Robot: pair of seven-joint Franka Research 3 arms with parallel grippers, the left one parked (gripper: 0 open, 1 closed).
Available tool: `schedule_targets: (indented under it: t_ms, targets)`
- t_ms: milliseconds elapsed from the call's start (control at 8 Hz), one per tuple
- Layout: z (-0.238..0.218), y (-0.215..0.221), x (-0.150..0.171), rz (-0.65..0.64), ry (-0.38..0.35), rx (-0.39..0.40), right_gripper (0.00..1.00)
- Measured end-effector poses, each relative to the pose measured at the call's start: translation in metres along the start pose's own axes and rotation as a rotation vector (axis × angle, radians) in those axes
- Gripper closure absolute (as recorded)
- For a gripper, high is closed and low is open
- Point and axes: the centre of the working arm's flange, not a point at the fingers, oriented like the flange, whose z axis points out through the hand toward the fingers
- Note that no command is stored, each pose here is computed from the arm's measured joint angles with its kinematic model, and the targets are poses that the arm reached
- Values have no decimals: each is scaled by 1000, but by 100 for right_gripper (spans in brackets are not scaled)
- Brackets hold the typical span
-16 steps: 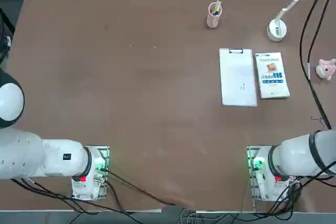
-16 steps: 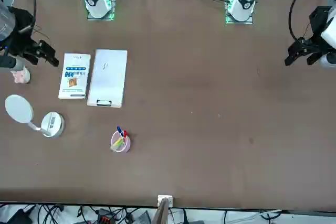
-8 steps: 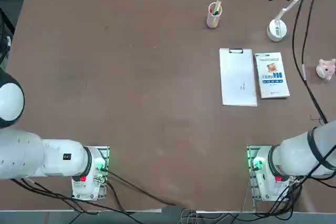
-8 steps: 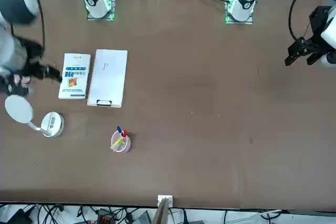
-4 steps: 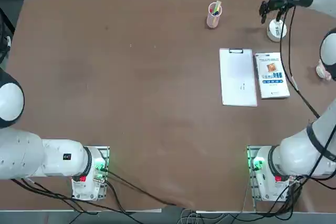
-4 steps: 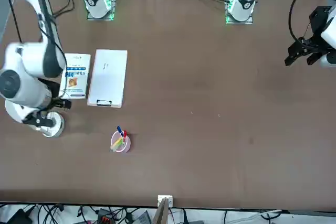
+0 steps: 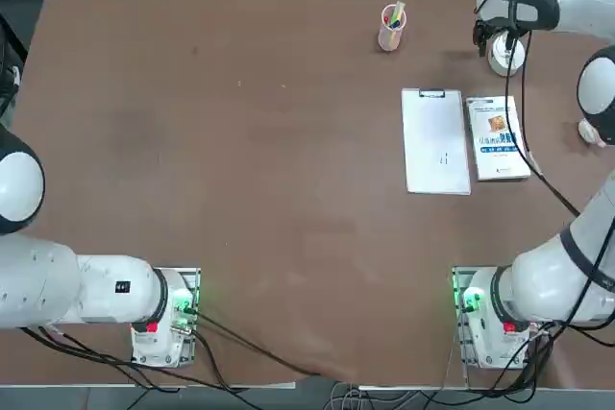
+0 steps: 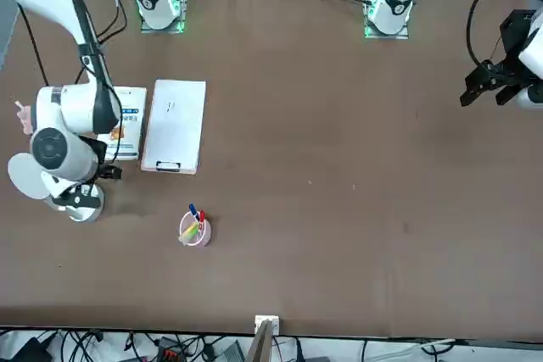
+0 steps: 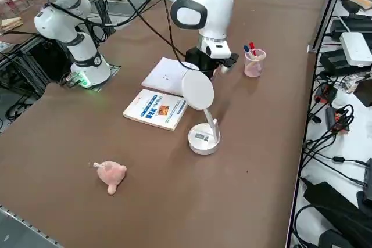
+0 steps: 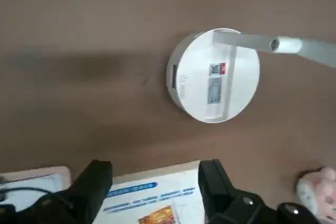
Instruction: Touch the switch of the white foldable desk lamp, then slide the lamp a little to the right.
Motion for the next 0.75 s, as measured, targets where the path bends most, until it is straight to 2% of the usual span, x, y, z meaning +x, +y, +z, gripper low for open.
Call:
schedule_targets:
  t_ms: [750]
  targets:
    - [42,-26,11,-76,59,-141,0]
